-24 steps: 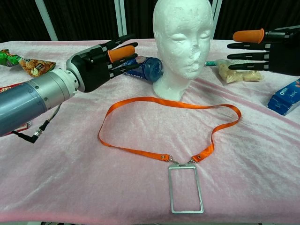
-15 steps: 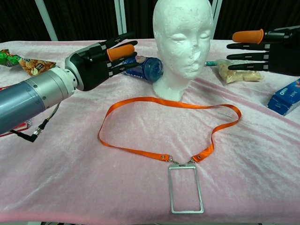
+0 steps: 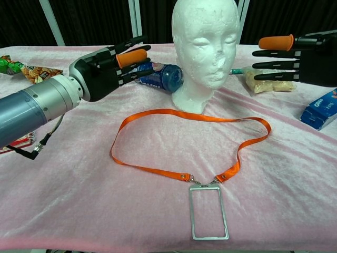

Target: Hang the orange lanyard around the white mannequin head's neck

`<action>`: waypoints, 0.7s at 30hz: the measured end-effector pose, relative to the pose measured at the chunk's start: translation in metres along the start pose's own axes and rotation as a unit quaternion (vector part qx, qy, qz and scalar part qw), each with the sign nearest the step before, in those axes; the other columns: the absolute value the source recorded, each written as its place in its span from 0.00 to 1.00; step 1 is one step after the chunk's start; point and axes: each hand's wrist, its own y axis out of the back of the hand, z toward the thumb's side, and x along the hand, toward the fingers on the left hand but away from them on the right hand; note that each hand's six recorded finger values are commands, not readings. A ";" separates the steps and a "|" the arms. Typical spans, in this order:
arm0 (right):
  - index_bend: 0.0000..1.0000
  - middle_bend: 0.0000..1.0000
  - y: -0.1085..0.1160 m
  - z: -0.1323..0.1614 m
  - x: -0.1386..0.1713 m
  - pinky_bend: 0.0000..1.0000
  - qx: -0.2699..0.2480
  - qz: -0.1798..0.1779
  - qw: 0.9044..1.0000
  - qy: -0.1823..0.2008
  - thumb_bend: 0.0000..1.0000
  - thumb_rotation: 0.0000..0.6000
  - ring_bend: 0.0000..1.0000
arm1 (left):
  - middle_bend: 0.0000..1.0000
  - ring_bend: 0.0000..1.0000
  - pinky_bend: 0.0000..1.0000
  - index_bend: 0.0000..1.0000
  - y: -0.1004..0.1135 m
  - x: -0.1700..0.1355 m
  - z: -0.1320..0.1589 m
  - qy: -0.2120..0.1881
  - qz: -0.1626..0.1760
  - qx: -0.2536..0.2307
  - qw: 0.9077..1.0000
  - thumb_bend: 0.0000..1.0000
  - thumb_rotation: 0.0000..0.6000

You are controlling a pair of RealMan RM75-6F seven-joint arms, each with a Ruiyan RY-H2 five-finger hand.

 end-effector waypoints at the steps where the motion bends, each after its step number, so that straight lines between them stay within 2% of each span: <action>1: 0.15 0.08 0.000 0.000 0.000 0.14 0.001 0.000 1.000 0.000 0.23 1.00 0.14 | 0.00 0.00 0.10 0.08 0.000 0.000 0.000 0.001 -0.001 0.000 1.000 0.15 1.00; 10: 0.15 0.08 -0.002 0.002 -0.001 0.14 0.011 0.003 1.000 0.002 0.23 1.00 0.14 | 0.00 0.00 0.10 0.08 -0.004 0.002 0.003 0.000 -0.010 0.008 1.000 0.15 1.00; 21: 0.16 0.09 -0.001 0.001 0.000 0.14 0.068 0.001 0.998 0.005 0.23 1.00 0.14 | 0.00 0.00 0.09 0.08 -0.004 -0.001 0.005 -0.001 -0.009 0.022 1.000 0.15 1.00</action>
